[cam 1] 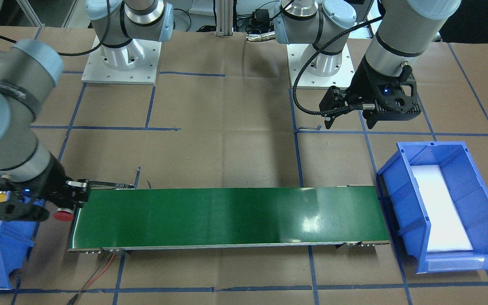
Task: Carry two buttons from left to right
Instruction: 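Lift the red button and carry it into the bin near the right arm, then open the right gripper to release the red button in the bin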
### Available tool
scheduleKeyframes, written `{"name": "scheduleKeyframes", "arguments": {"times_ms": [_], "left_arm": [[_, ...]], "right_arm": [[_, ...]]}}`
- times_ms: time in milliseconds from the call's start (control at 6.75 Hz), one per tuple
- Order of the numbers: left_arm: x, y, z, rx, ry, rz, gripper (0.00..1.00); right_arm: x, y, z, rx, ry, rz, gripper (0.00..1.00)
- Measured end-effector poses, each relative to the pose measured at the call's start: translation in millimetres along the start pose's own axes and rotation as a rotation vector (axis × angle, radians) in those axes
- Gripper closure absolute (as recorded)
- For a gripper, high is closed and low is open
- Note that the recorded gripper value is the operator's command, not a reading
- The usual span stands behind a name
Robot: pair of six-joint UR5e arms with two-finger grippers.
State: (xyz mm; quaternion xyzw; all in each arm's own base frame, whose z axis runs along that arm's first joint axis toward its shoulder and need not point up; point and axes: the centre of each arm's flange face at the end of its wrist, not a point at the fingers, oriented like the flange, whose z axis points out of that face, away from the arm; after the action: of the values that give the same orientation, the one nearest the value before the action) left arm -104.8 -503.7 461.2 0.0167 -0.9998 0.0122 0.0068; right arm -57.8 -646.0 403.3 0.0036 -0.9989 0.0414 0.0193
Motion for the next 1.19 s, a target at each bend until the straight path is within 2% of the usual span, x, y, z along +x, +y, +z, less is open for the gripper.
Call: {"name": "scheduleKeyframes", "arguments": {"times_ms": [148, 444, 889, 1185], "left_arm": [[0.0, 0.2, 0.2, 0.000, 0.000, 0.000, 0.00], [0.0, 0.3, 0.6, -0.001, 0.000, 0.000, 0.00], [0.0, -0.2, -0.6, 0.001, 0.000, 0.000, 0.00], [-0.1, -0.2, -0.7, 0.001, 0.000, 0.000, 0.00]], "right_arm": [[54.4, -2.9, 1.4, 0.002, 0.004, -0.004, 0.93], [125.2, -10.9, 35.2, -0.021, -0.001, -0.021, 0.93], [144.6, -29.0, 107.1, -0.034, -0.005, -0.041, 0.93], [137.5, -25.2, 143.4, -0.072, -0.027, -0.050, 0.93]]}}
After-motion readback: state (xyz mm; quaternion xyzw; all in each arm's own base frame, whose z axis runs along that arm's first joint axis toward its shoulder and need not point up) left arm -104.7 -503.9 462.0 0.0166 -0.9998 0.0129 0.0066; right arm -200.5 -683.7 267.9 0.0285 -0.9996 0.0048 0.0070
